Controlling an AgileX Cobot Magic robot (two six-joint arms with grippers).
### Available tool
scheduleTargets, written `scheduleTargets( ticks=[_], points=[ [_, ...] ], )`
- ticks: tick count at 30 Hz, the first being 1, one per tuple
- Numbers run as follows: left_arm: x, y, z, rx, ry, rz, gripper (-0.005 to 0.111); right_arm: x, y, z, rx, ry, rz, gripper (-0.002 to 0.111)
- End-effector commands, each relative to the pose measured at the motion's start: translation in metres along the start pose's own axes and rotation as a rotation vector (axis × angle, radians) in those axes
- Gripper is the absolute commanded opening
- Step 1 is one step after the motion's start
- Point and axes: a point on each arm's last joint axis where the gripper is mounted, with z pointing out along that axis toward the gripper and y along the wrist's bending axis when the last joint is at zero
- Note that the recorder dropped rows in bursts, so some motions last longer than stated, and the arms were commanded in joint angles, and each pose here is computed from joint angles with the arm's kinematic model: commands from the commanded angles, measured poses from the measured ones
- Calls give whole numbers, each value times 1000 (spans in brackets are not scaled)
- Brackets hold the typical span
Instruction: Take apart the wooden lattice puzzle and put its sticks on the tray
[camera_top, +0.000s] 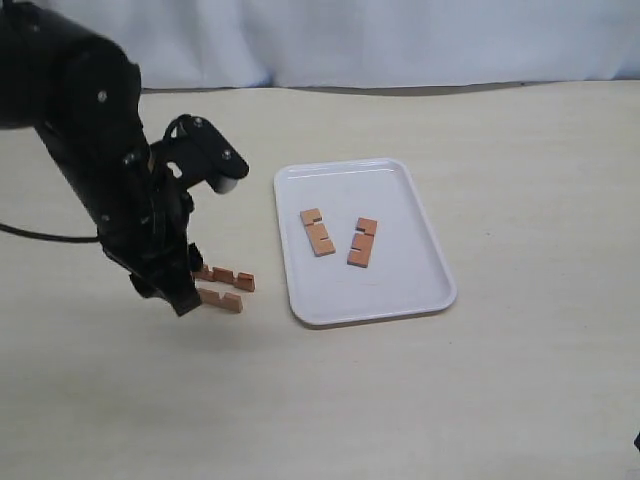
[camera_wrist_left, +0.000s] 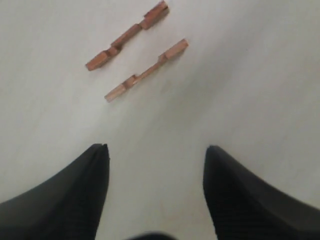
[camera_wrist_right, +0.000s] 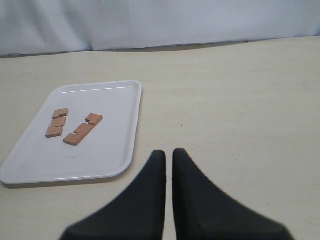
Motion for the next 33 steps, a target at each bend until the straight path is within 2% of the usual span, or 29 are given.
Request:
scheduleTargets(
  ticks=[1,7,21,27,33],
  points=[
    [4,-5,15,-14,-97,114,54,0,0,0,6,-6,1,5],
    [6,-7,28,-51,-183,121,54,0,0,0,6,-6,1,5],
    [-1,-4,73,-21,-96,125,54,0,0,0,5,-5,1,5],
    [-8,0,74,-58,-135,127,54,0,0,0,5,-5,1,5],
    [-5,0,74,-56,-107,144,54,0,0,0,5,-5,1,5]
  ],
)
